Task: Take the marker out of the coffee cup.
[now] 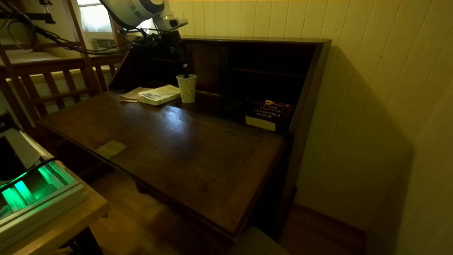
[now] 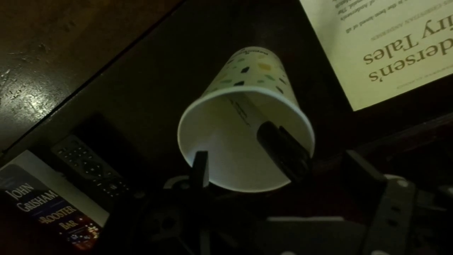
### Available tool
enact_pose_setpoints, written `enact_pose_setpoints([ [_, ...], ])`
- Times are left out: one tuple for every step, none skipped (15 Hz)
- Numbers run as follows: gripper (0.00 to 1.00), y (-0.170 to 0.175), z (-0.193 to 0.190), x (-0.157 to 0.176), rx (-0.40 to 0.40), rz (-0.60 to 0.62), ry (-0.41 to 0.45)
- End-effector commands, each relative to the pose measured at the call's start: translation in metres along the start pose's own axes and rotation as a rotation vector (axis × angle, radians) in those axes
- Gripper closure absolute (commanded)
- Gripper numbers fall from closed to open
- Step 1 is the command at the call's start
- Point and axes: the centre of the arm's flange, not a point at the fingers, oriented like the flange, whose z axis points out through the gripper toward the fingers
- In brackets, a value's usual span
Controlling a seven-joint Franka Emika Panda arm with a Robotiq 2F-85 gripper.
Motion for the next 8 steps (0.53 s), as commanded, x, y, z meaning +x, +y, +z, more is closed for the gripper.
enact_pose_setpoints([
  [0.14, -0.0054, 0.0018, 0.0001, -0.005, 0.008, 0.038],
  [0.25, -0.0057, 0.0015, 0.0000, -0.005, 0.008, 0.041],
  [0.28, -0.0060, 0.0012, -0.0001, -0.005, 0.006, 0.043],
  [0.36, -0.0064, 0.0010, -0.0001, -0.004, 0.007, 0.045],
  [0.43, -0.0069, 0.0007, -0.0003, -0.003, 0.007, 0.047],
  [0.51, -0.0074, 0.0004, -0.0004, -0.002, 0.007, 0.050],
  [0.57, -0.0081, 0.0000, -0.0005, -0.001, 0.007, 0.053],
  [0.36, -0.0087, -0.0003, -0.0006, -0.003, 0.007, 0.056],
])
